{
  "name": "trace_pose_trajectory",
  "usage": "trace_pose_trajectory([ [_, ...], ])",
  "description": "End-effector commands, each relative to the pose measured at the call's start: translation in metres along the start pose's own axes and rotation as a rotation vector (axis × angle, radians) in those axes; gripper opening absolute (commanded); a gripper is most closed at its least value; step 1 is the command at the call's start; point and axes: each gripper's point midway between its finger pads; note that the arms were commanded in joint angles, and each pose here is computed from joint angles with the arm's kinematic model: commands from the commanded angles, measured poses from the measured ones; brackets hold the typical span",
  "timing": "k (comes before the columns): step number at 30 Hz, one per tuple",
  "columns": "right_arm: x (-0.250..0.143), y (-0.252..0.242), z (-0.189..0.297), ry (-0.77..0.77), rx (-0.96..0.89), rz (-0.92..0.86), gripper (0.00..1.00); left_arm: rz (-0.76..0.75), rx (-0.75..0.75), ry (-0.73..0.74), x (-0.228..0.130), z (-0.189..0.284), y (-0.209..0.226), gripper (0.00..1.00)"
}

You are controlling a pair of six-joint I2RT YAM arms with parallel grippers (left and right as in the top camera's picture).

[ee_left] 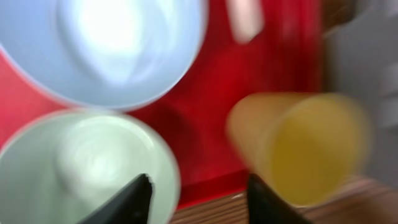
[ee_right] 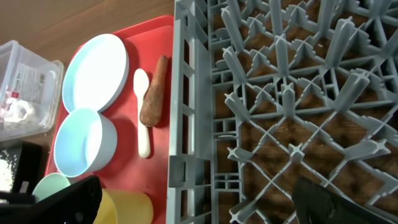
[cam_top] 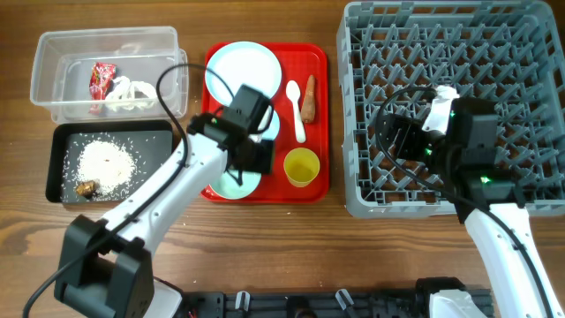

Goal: Sort waste into correct bins and load items into the dishwasher rack
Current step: 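Grasp the yellow cup with the left gripper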

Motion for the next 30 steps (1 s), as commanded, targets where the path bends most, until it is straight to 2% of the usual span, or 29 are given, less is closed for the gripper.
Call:
trace_pose_trajectory([
  [1, 0.003, 0.003, -0.004, 0.010, 0.012, -0.008, 1.00, -0.066, -0.126, -0.077, 0.022, 0.025, -0.043, 0.54],
  [6, 0.001, 0.002, -0.006, 0.021, 0.012, -0.011, 1.00, -0.134, -0.113, 0.001, 0.007, -0.003, -0.055, 0.53],
  [10, 0.000, 0.005, -0.006, 0.027, 0.030, -0.012, 1.00, -0.131, -0.084, 0.075, -0.003, -0.030, -0.051, 0.45],
  [16, 0.001, 0.005, -0.006, 0.023, 0.031, -0.010, 1.00, -0.133, -0.085, 0.051, 0.004, -0.027, -0.053, 0.44],
  [23, 0.003, 0.006, -0.006, 0.017, 0.033, -0.008, 1.00, -0.132, -0.016, 0.030, 0.008, -0.028, -0.041, 0.42],
  [26, 0.003, 0.006, -0.006, 0.016, 0.034, -0.009, 1.00, -0.135, -0.012, 0.044, 0.005, -0.033, -0.041, 0.37],
  [30, 0.003, 0.006, -0.006, 0.015, 0.033, -0.008, 1.00, -0.127, 0.003, 0.078, 0.001, -0.045, -0.038, 0.24],
])
Point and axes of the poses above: each gripper's point midway between its finger pads, its own z axis back along the fingers, its own y axis along the line the jaws close on, x = y × z, and after that the axes turned 2 degrees about z, right-handed
